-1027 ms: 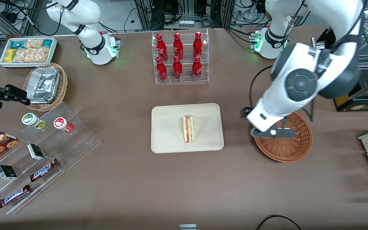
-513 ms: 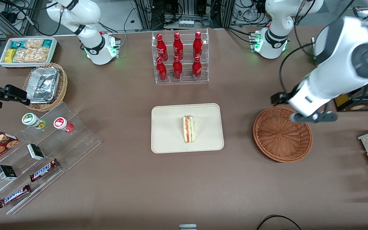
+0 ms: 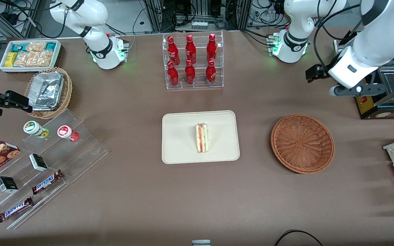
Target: Place sandwich from basket to tray
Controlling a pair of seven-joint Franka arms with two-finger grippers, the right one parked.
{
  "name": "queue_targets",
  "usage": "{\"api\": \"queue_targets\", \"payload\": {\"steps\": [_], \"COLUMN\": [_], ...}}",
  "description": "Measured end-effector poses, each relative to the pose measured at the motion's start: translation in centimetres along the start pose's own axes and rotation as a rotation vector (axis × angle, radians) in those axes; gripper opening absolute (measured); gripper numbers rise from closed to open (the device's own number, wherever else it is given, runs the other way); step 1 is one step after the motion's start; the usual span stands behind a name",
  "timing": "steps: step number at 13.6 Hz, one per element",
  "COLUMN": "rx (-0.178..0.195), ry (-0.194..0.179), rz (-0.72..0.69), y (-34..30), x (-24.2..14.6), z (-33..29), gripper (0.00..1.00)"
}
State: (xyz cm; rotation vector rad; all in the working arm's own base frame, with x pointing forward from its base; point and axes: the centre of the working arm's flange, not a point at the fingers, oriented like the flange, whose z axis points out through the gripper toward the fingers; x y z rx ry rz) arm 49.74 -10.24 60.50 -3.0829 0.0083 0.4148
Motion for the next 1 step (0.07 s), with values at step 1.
{"api": "queue_targets", "payload": {"steps": [1], "rx": [-0.003], "ry": [-0.006], "rz": [0.012], "y": [-1.48], "x": [-0.11], "z": [-0.22], "gripper": [1.00]}}
